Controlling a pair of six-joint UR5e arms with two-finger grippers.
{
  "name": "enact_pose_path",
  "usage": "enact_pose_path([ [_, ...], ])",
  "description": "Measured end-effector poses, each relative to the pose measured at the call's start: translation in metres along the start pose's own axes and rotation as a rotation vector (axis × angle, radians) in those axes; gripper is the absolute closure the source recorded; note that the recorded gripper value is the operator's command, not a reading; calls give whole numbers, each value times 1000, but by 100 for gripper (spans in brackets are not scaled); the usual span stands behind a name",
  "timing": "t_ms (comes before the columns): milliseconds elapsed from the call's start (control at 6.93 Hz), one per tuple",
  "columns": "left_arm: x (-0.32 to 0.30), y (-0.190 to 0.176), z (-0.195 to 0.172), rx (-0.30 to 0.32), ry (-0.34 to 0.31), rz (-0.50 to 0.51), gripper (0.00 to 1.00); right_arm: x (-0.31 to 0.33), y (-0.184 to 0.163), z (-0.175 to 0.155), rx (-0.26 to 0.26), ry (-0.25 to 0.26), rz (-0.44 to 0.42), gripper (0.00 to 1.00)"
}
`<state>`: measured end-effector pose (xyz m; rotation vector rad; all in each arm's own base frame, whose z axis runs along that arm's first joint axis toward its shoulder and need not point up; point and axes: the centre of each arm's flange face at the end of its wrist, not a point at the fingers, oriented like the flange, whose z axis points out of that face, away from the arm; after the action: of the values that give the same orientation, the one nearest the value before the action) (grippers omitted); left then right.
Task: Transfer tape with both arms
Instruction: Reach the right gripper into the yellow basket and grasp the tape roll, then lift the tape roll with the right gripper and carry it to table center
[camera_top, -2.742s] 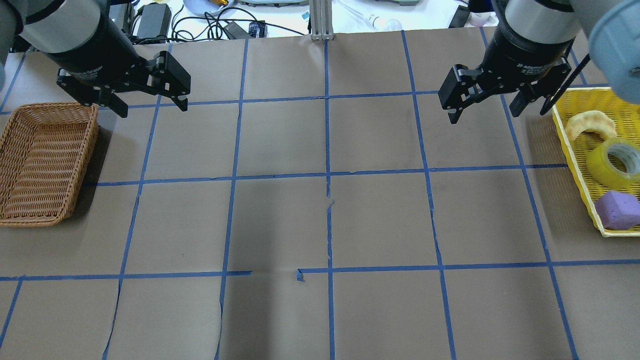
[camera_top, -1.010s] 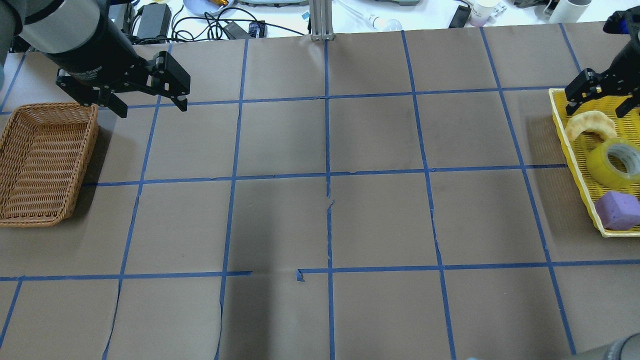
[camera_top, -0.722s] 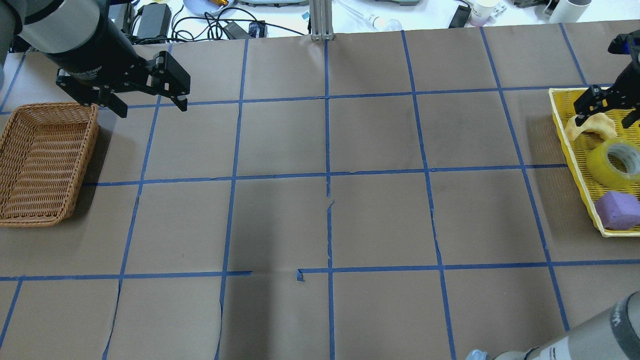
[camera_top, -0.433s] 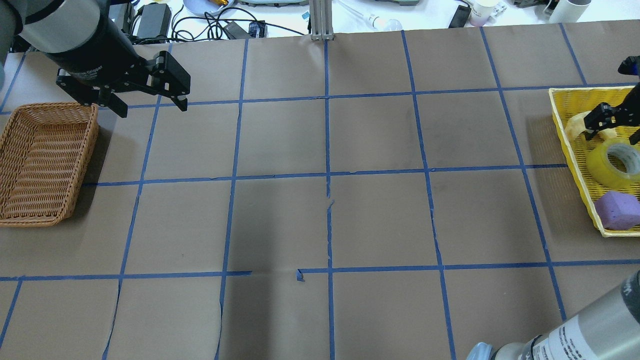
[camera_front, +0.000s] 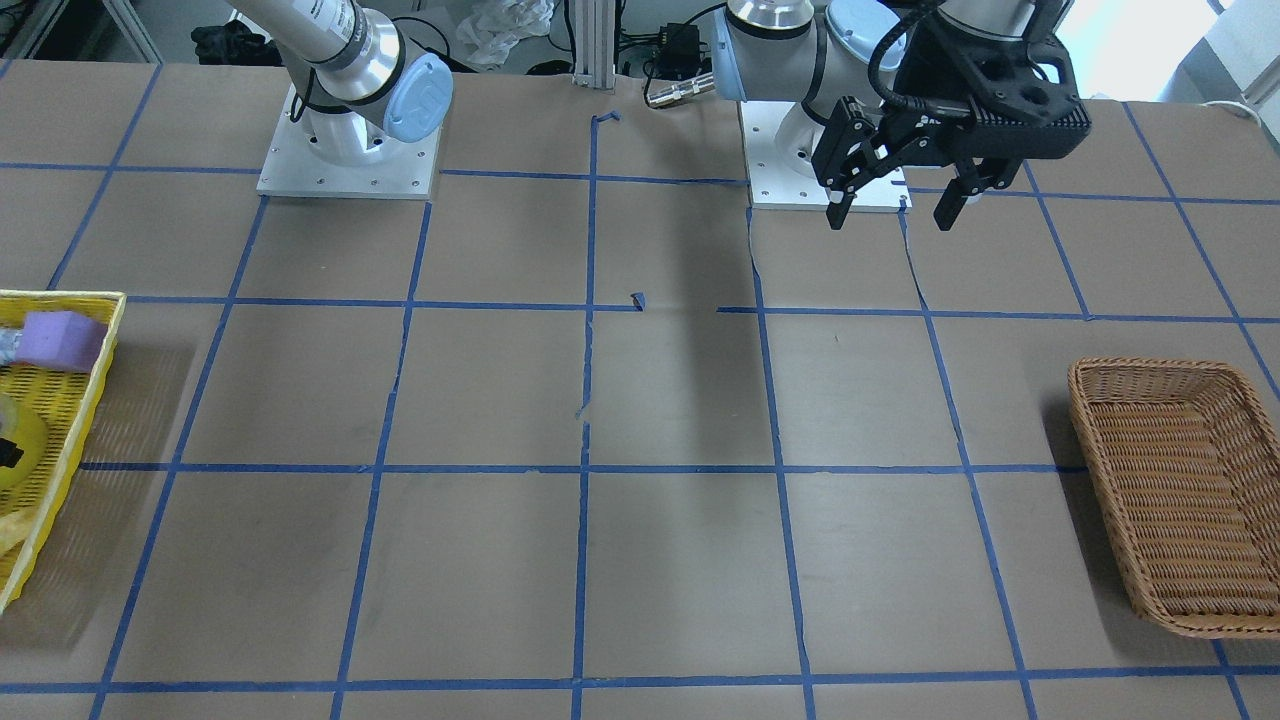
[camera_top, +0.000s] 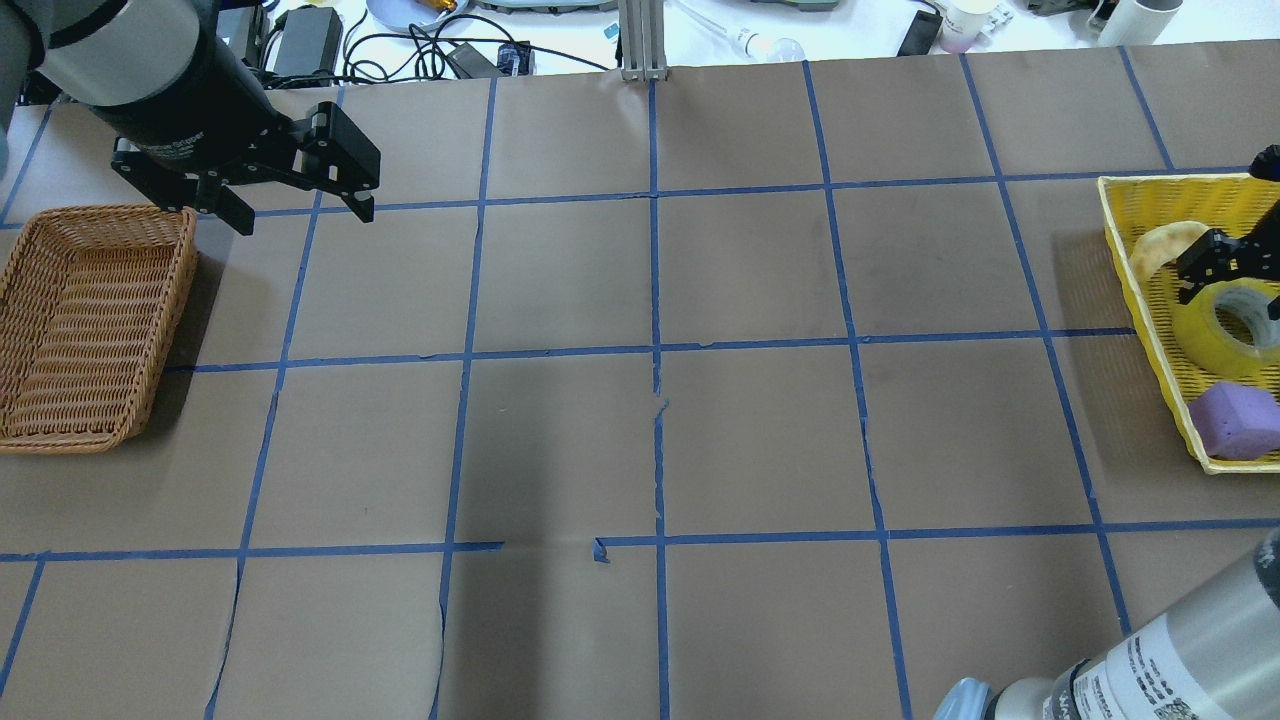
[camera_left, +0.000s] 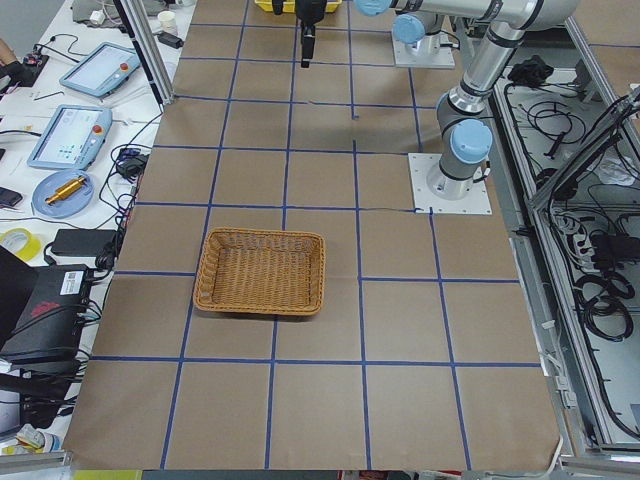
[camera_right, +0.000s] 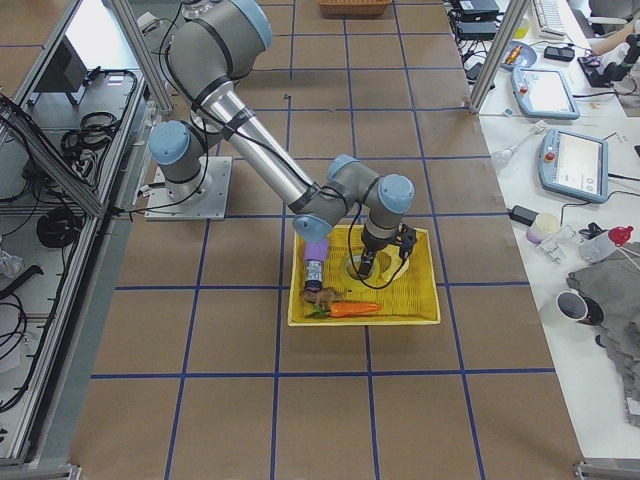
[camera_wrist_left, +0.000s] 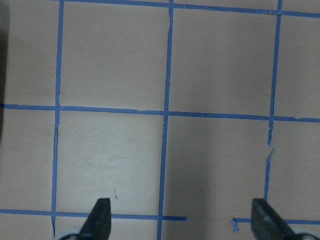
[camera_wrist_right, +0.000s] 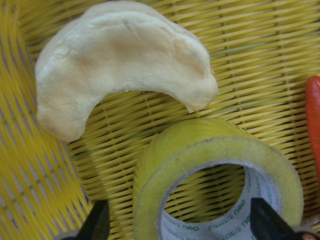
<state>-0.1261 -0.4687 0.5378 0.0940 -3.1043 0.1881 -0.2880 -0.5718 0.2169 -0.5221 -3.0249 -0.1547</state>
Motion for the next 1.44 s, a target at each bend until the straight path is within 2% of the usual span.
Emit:
enact_pose_path([
  [144, 0, 0, 0, 0, 1, 0, 0, -1, 2, 3, -7, -4, 27, 28],
  [433, 0, 0, 0, -1, 1, 0, 0, -2, 3, 6, -9, -12, 45, 85],
  [577, 0, 0, 0, 0, 1, -1, 0, -2, 2, 6, -7, -13, 42, 100],
  [866, 0, 0, 0, -1, 2, -1, 0, -1, 4, 0, -8, -7, 27, 100],
  [1010, -1, 0, 0, -1, 2, -2, 0, -4, 7, -13, -4, -6, 20, 100],
  [1155, -1, -1, 1, -1, 2, -2, 0, -16, 15, -42, 6, -6, 6, 100],
  [1443, -1, -1, 1, -1, 2, -3, 0, -79, 44, -124, 72, 13, -74, 100],
])
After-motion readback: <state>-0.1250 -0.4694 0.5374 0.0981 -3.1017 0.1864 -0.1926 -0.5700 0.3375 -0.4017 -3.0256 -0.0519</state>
